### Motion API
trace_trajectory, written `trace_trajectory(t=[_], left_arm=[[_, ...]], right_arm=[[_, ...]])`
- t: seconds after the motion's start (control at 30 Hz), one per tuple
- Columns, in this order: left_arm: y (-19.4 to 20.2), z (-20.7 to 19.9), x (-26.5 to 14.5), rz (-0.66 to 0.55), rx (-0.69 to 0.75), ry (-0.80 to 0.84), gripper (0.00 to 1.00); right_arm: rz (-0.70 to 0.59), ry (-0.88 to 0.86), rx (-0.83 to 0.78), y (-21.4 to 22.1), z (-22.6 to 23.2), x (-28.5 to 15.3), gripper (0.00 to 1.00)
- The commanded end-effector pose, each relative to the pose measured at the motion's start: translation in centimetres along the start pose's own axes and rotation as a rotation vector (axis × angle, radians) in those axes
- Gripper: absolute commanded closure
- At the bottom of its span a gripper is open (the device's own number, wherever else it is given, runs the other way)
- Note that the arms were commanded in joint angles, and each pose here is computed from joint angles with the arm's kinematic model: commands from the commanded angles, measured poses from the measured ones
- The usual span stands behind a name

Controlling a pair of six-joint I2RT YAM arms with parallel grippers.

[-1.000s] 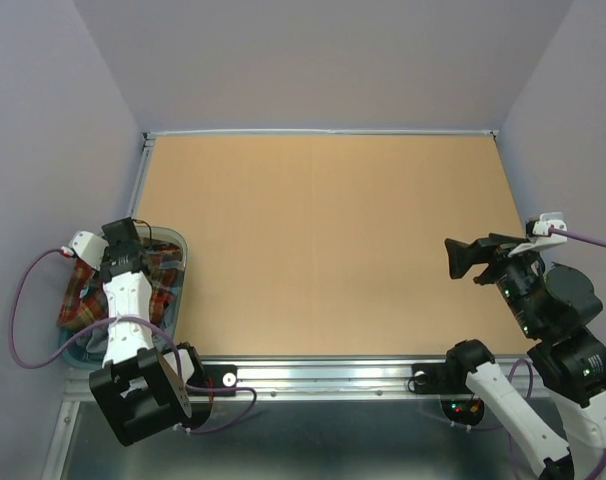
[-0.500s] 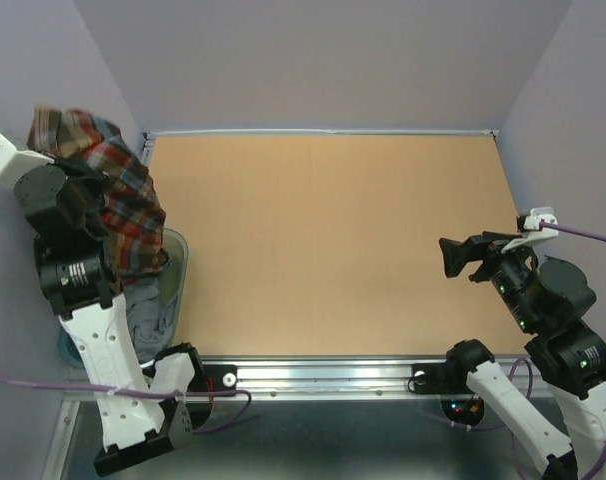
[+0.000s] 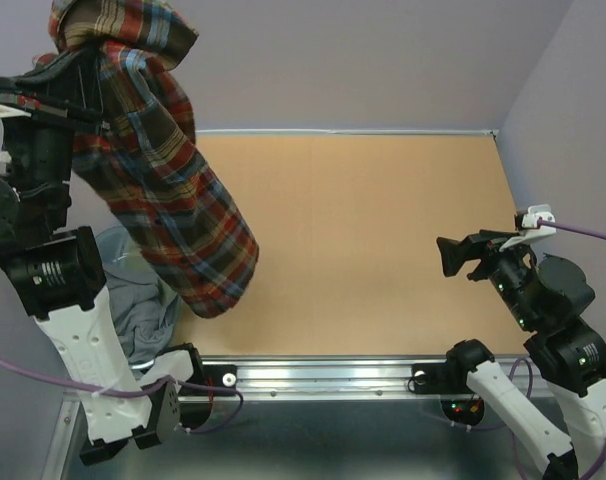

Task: Fold and stack the long sleeve shirts
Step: Move the shirt to the center of the board

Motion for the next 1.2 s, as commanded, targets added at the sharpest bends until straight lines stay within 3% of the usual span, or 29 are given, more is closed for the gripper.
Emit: trace_trajectory(t=[0.0, 0.07, 0.17, 0.23, 0.3, 0.33, 0.37, 0.4, 0.43, 0.47, 0.6, 0.67, 0.8, 0.83, 1.17], left_arm=[[-5.1, -6.7, 1.5, -0.182, 0.022, 0.361, 1.00], [-5.4, -10.0, 0.9, -0.144, -0.115, 0.515, 1.00], [-3.5, -11.1, 3.1, -0.105, -0.193, 0.577, 1.00], [-0.2, -13.3, 4.3, -0.035, -0.286, 0.636, 1.00], [4.0, -13.4, 7.2, 0.017, -0.275, 0.545, 1.00], [6.9, -15.4, 7.2, 0.105, -0.303, 0.554, 0.92], [11.1, -15.4, 8.5, 0.194, -0.272, 0.491, 0.72], [12.9, -15.9, 8.7, 0.232, -0.266, 0.476, 0.62], [15.5, -16.9, 8.8, 0.282, -0.283, 0.461, 0.46], [17.2, -17.2, 8.3, 0.333, -0.285, 0.461, 0.45], [22.9, -17.0, 6.9, 0.462, -0.285, 0.380, 0.20], [26.4, -15.9, 5.6, 0.560, -0.261, 0.317, 0.16], [31.7, -12.7, 2.0, 0.721, -0.198, 0.169, 0.14], [34.5, -11.5, 0.0, 0.795, -0.177, 0.117, 0.14], [45.1, -8.4, -16.5, 1.183, -0.220, 0.096, 0.16]], right_arm=[[-0.079, -0.039, 0.004, -2.7, 0.9, -0.4, 0.00], [-0.077, -0.034, -0.001, -2.8, 0.9, -0.3, 0.00], [-0.081, -0.026, -0.004, -3.0, 0.8, -0.3, 0.00], [-0.084, -0.021, -0.003, -3.2, 0.8, -0.3, 0.00], [-0.078, -0.019, -0.006, -3.2, 0.8, -0.1, 0.00], [-0.078, -0.019, -0.006, -3.2, 0.8, -0.1, 0.00], [-0.079, -0.020, -0.006, -3.3, 0.8, -0.1, 0.00], [-0.080, -0.021, -0.005, -3.4, 0.9, -0.1, 0.00], [-0.077, -0.022, -0.009, -3.5, 0.9, 0.0, 0.00], [-0.076, -0.022, -0.009, -3.5, 0.9, 0.0, 0.00], [-0.033, -0.075, -0.026, -2.9, 1.9, 0.7, 0.00], [0.016, -0.108, -0.036, -1.9, 2.6, 1.5, 0.00], [0.152, -0.211, -0.007, 0.7, 4.7, 3.5, 0.00], [0.178, -0.216, 0.002, 1.2, 4.9, 4.0, 0.00], [0.618, -0.150, 0.130, 11.9, 5.5, 10.9, 0.00]])
Point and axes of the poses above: each gripper's point midway between its finger pads, its own x axis out along the fingers, its own z axis along the line the jaws close on, y = z × x, the point moved 1 cm from there along -x, back along the fingers, and after that the axes turned 5 degrees about x, right-handed, at the moved point
